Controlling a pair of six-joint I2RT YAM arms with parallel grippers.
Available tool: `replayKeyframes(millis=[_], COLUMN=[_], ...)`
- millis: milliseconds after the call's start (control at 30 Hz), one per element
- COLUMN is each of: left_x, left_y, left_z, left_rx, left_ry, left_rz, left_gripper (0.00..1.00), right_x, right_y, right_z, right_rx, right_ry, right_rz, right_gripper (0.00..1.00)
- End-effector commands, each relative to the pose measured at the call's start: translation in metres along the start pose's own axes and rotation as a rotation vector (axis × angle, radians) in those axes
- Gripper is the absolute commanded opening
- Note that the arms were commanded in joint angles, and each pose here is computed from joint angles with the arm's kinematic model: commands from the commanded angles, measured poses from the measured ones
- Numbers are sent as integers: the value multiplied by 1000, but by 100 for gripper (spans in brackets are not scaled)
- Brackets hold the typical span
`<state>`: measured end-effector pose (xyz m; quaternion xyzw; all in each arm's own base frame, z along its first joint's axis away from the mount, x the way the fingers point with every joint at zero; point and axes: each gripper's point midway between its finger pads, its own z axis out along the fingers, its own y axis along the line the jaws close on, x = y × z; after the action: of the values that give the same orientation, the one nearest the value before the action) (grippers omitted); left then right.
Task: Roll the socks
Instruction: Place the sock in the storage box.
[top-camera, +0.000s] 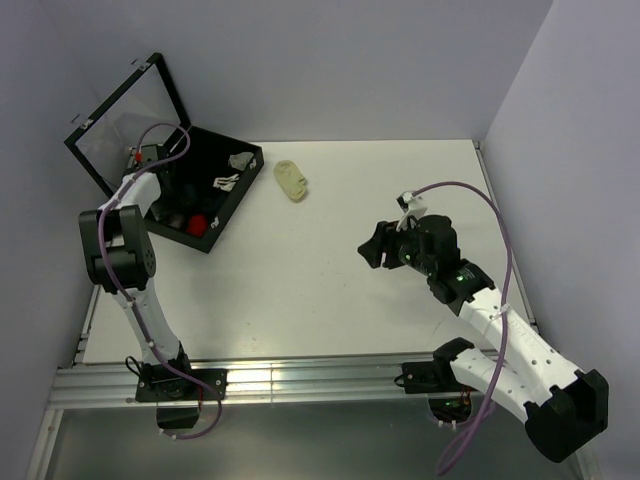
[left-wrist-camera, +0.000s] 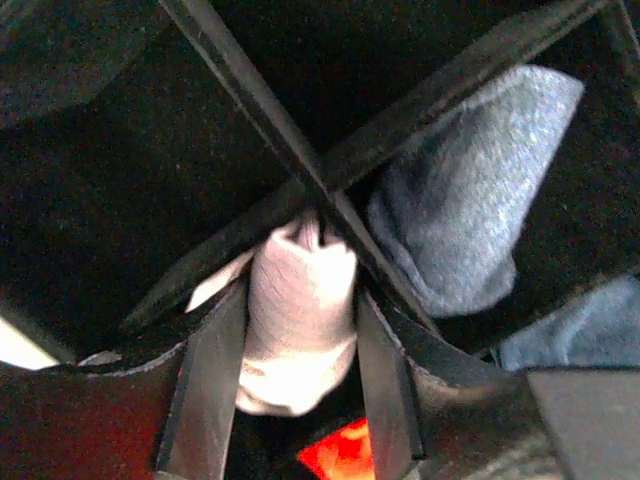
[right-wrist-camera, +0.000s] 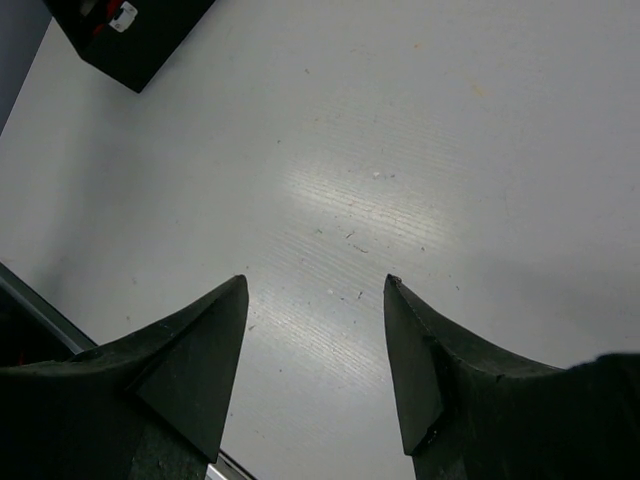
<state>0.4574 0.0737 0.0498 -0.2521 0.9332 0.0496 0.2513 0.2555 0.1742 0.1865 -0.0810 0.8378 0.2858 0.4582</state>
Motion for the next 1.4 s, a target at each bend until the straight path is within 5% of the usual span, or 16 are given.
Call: replayKeyframes(millis=[0, 500, 1033, 1367], left_x=[0, -39, 48, 13], left_y=[-10, -14, 24, 10], left_z=[-35, -56, 24, -12], left_rx=[45, 91, 22, 99], left_ry=[15, -193, 59, -22], left_rz=[-23, -75, -185, -189], left_gripper=[52, 47, 41, 49], right_x=[-27, -22, -20, -33], right_y=[4, 6, -1, 4], right_z=[-11, -12, -9, -13], right_rx=[9, -7, 26, 19], right_ry=[-73, -67, -57, -76], right_rz=[-38, -31, -30, -42], right_gripper=[64, 64, 64, 64])
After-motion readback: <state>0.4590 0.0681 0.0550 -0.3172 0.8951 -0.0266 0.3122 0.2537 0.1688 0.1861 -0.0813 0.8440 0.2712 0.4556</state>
